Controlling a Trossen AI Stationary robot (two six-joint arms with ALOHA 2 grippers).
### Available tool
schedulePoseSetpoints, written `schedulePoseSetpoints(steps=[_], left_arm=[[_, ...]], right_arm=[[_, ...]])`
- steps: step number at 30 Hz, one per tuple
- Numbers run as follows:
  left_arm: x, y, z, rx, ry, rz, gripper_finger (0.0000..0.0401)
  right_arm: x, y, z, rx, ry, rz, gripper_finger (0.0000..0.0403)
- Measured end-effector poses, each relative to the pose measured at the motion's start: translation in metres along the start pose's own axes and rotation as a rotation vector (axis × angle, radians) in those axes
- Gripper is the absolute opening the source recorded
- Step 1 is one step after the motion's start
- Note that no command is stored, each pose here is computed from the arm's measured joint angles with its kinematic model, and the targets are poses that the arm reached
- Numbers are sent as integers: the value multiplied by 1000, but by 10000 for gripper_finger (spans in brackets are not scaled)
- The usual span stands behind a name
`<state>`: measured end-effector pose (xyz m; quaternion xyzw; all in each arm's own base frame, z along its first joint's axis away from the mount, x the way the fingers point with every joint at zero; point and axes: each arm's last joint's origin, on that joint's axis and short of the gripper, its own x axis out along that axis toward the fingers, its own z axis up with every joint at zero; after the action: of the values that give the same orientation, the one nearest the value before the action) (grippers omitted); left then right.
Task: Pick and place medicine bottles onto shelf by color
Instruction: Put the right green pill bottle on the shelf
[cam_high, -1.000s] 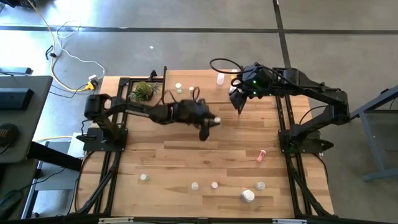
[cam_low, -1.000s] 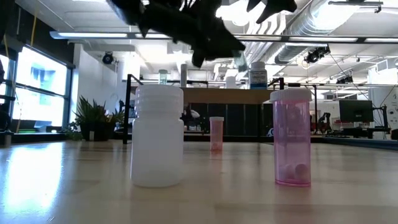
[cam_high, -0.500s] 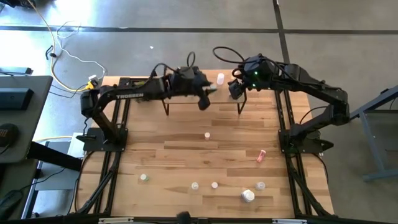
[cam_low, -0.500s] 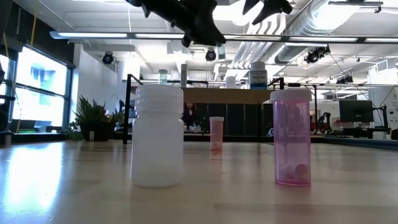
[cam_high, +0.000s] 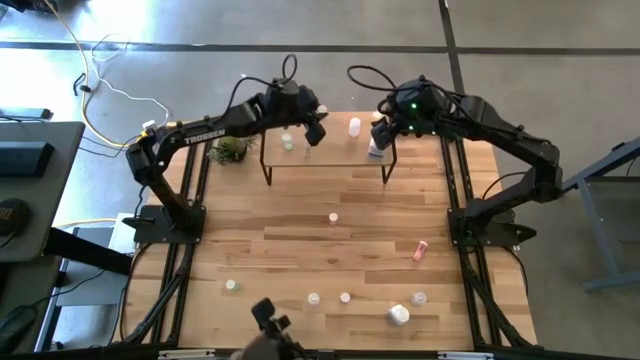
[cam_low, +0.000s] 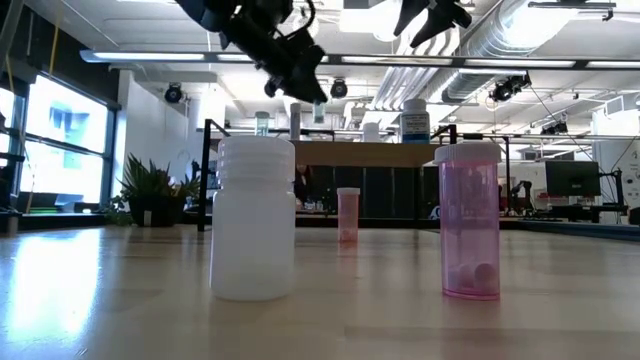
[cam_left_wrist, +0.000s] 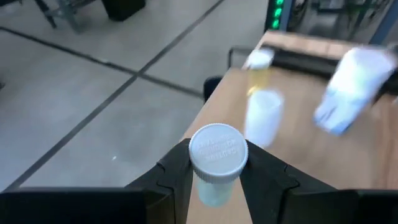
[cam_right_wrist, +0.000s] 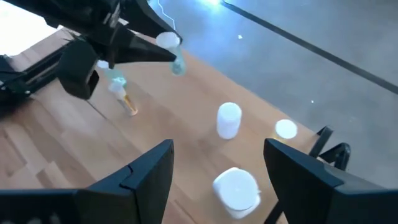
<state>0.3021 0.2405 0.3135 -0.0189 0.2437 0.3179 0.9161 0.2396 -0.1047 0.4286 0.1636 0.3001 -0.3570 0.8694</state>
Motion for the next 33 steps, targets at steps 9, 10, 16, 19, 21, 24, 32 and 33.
schedulePoseSetpoints(steps=[9,10,16,19,21,24,32,33], left_arm=[[-1,24,-17,64,146,13,108],[-1,28,-19,53,161,18,108],[-7,43,-25,-2,210,27,108],[-10,49,-28,-24,236,30,108],[-11,50,-29,-28,248,34,108],[-15,52,-30,-22,267,37,108],[-37,63,-27,-38,259,46,108],[-42,64,-29,-46,250,37,108]], right_arm=[[3,-12,4,-45,-2,-36,240],[3,-13,4,-48,-2,-39,240],[4,-17,5,-52,-2,-53,240],[5,-19,6,-46,-3,-61,240],[5,-21,6,-41,-4,-65,240],[5,-22,7,-26,-8,-68,240],[5,-21,10,-11,-39,-59,240],[5,-21,10,-10,-43,-58,240]])
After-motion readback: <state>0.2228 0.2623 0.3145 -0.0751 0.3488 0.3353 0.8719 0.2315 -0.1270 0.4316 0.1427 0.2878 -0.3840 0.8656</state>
